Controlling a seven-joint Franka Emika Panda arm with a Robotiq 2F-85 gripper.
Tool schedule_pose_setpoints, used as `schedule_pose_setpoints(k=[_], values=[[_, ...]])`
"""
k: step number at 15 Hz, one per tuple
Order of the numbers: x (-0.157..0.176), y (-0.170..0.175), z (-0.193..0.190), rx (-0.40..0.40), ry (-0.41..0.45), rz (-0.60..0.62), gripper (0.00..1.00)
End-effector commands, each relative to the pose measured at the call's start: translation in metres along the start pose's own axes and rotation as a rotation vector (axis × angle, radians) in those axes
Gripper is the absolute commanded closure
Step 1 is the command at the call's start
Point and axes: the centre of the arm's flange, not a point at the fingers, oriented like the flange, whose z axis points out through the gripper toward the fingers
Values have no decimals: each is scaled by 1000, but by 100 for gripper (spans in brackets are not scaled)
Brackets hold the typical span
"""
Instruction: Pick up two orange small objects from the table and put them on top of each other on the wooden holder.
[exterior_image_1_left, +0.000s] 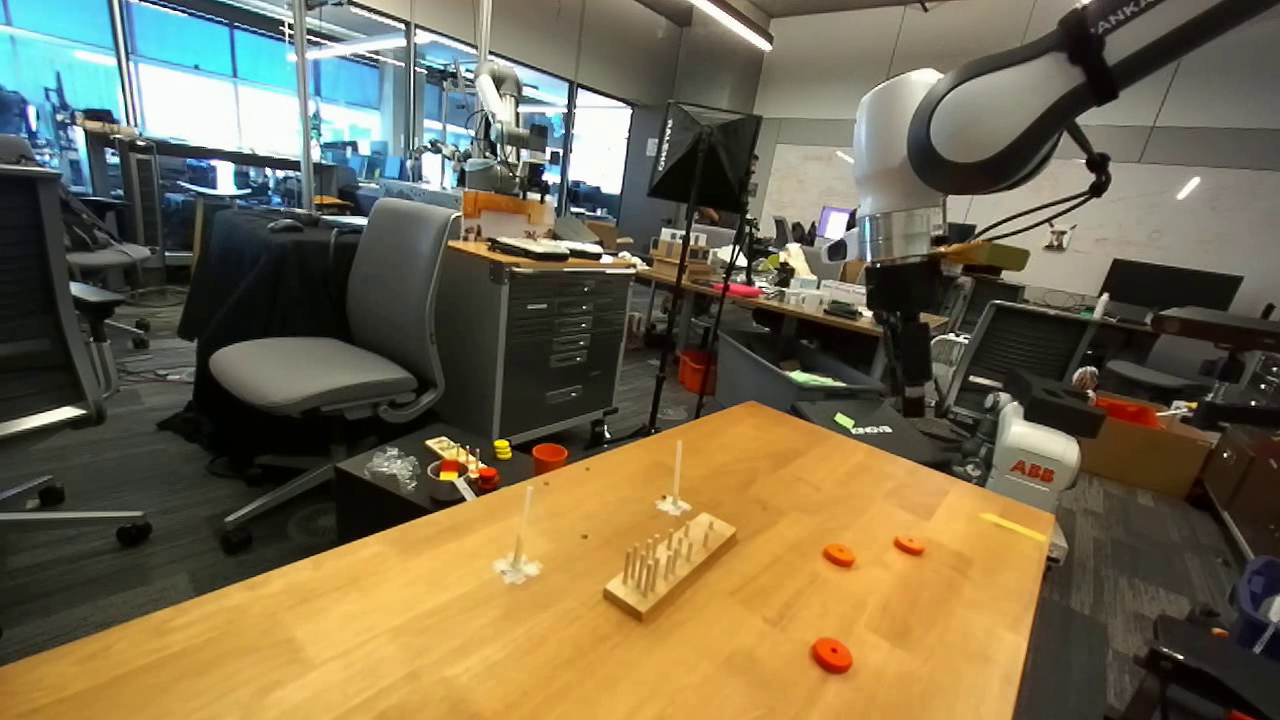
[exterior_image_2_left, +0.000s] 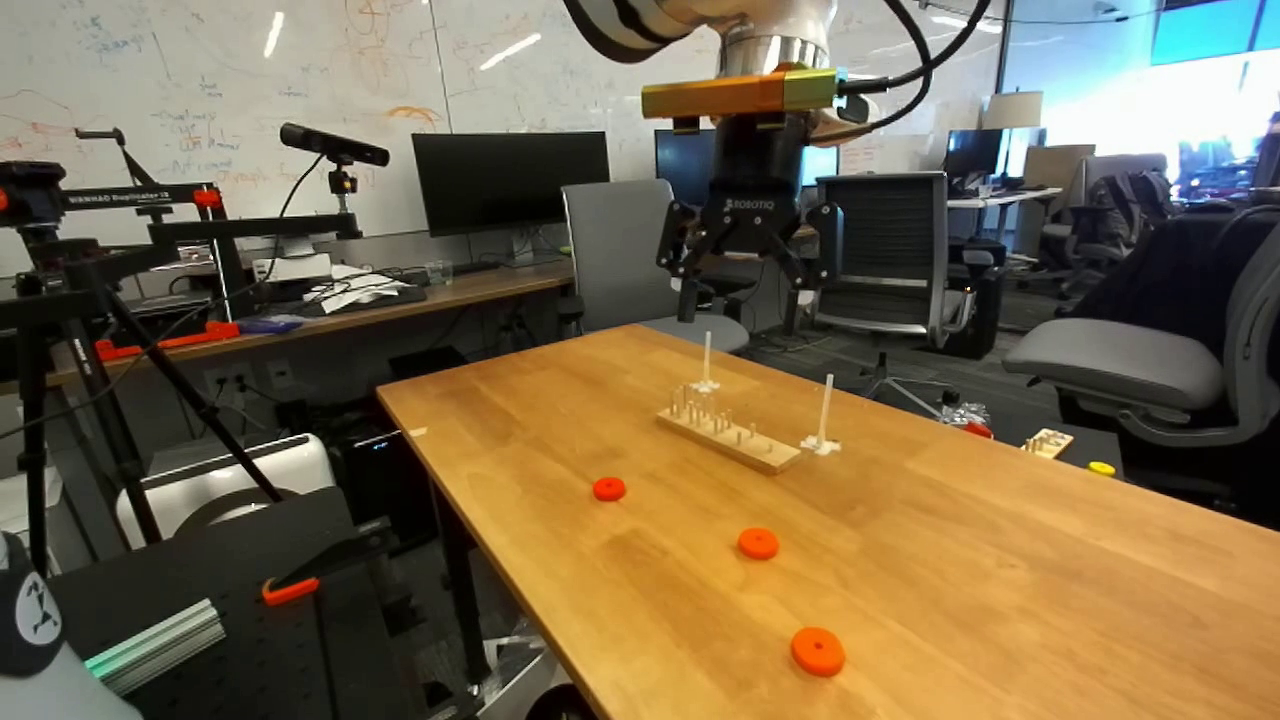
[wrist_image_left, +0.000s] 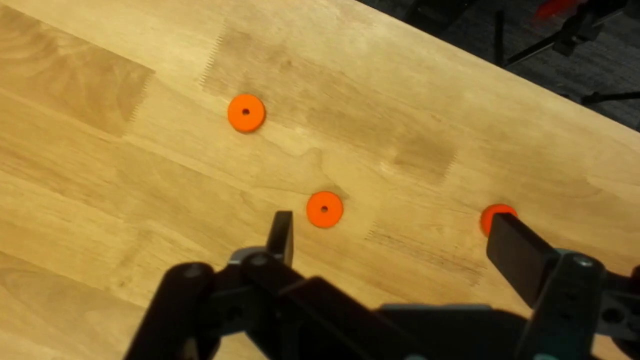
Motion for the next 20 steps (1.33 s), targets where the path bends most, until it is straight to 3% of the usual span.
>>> schedule_pose_setpoints(k=[1, 9, 10, 14, 20], values=[[37, 19, 14, 22, 6, 78, 0], [68, 45, 81, -2, -61, 175, 0], [56, 33, 76, 17, -57, 148, 0], [62, 39, 91, 16, -72, 161, 0], [79, 33, 118, -32, -100, 167, 0]])
